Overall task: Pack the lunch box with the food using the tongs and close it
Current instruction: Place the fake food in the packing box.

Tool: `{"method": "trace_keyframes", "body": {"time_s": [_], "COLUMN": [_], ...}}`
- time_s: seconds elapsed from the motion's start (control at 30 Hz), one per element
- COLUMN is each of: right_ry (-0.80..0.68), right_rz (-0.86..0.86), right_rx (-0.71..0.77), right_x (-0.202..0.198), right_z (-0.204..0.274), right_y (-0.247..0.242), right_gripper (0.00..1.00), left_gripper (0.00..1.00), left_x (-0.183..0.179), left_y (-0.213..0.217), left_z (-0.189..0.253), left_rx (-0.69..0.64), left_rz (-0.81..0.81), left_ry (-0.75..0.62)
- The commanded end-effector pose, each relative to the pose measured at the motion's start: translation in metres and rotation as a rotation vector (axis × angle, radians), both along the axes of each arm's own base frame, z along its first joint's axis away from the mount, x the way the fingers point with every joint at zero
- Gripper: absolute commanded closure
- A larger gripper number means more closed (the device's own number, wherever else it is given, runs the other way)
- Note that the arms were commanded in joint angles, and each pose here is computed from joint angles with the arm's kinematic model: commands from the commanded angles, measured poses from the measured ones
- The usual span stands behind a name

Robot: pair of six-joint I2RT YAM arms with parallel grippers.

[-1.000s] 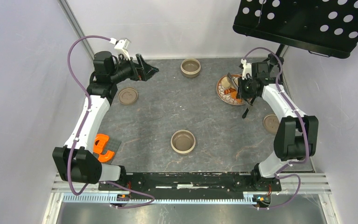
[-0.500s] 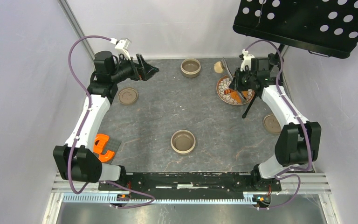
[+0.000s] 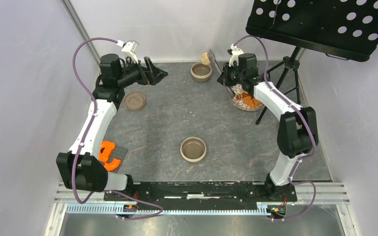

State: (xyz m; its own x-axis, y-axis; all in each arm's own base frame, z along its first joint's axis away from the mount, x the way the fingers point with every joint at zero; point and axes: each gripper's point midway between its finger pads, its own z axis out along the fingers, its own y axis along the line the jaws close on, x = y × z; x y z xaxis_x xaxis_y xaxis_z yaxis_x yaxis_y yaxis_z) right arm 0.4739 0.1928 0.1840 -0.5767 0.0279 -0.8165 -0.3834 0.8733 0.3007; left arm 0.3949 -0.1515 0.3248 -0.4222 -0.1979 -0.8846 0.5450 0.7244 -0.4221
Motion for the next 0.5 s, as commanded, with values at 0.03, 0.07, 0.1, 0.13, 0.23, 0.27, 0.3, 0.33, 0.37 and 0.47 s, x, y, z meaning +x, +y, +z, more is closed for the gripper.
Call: {"method": "trace_keyframes", "body": {"time_s": [0.03,0.07,0.1,0.13,0.23,0.27,0.3,0.33,0.37,0.47], "right_ry": [-0.150,-0.143,-0.136,-0.127,-0.125,-0.124,-0.122,-0.120,-0.119,-0.111], "right_rz": [-0.001,0.003,0.005,0.004,0.004,0.003,0.004,0.003,0.002,0.012], "right_rx": [0.013,0.006,0.003,-0.001,-0.023,-0.030,-0.040,-0.049,-0.057,-0.073], "right_x": [0.040,0.042,0.044,0.046,0.052,0.055,0.056,0.058,0.059,0.063], "right_z": [0.028,0.022,0.016,0.010,-0.002,-0.005,-0.009,-0.013,-0.017,-0.029], "right_y": [0.023,0.026,0.027,0.028,0.029,0.029,0.029,0.029,0.028,0.029], "right_gripper": [1.00,1.00,1.00,1.00,1.00,1.00,1.00,1.00,1.00,1.00], "left_gripper": [0.00,0.00,0.00,0.00,0.00,0.00,0.00,0.00,0.00,0.00], "left_x": [0.006,0.007,0.008,0.008,0.008,0.008,0.008,0.007,0.007,0.007], "left_y": [0.003,0.003,0.003,0.003,0.004,0.005,0.005,0.006,0.006,0.007], "left_z": [0.017,0.017,0.018,0.018,0.020,0.019,0.020,0.020,0.019,0.017], "left_rx": [-0.002,-0.002,-0.001,-0.001,0.004,0.007,0.011,0.015,0.019,0.026], "left_rz": [0.015,0.017,0.019,0.019,0.024,0.026,0.028,0.030,0.031,0.032], "left_ry": [-0.060,-0.062,-0.064,-0.064,-0.072,-0.070,-0.074,-0.074,-0.073,-0.070]}}
